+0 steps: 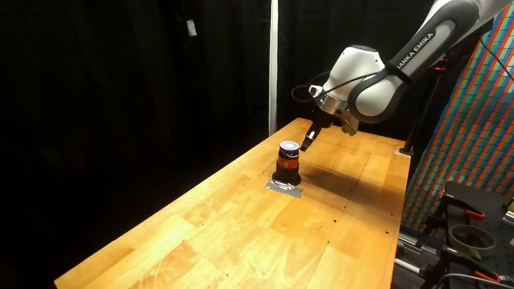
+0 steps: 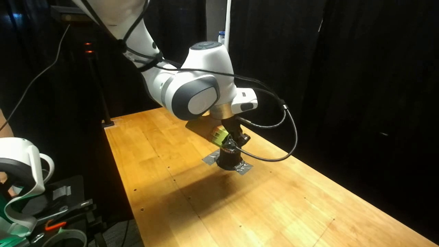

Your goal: Put the rubber band around the cup

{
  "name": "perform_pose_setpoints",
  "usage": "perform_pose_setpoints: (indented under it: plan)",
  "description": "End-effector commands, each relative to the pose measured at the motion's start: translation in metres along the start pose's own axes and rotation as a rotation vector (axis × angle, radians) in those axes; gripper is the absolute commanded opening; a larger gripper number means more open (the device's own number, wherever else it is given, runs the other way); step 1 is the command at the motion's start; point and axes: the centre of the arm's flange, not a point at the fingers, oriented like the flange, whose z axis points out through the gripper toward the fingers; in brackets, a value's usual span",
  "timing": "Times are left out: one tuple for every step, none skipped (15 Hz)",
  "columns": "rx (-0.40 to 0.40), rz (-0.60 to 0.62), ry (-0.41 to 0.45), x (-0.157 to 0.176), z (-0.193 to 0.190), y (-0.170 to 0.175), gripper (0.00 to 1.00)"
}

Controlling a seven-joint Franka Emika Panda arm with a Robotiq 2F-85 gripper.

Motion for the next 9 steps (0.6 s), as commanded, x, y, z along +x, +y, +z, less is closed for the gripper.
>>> perform_pose_setpoints:
  plan:
    - [0.05, -0.025, 0.136, -0.035, -0.02, 0.008, 0.08]
    - [0.068, -0.035, 0.151, -0.04, -0.022, 0.008, 0.07]
    - [0.089, -0.045, 0.162, -0.044, -0.024, 0.006, 0.07]
    - [0.117, -0.062, 0.167, -0.048, -0.027, 0.005, 0.08]
    - [0.139, -0.073, 0.171, -0.05, -0.029, 0.003, 0.07]
    - [0.161, -0.08, 0.186, -0.051, -0.032, 0.002, 0.07]
    - [0.174, -0.079, 0.206, -0.052, -0.033, 0.0, 0.07]
    - [0.179, -0.073, 0.241, -0.053, -0.036, 0.002, 0.07]
    - [0.183, -0.066, 0.275, -0.054, -0.038, 0.003, 0.08]
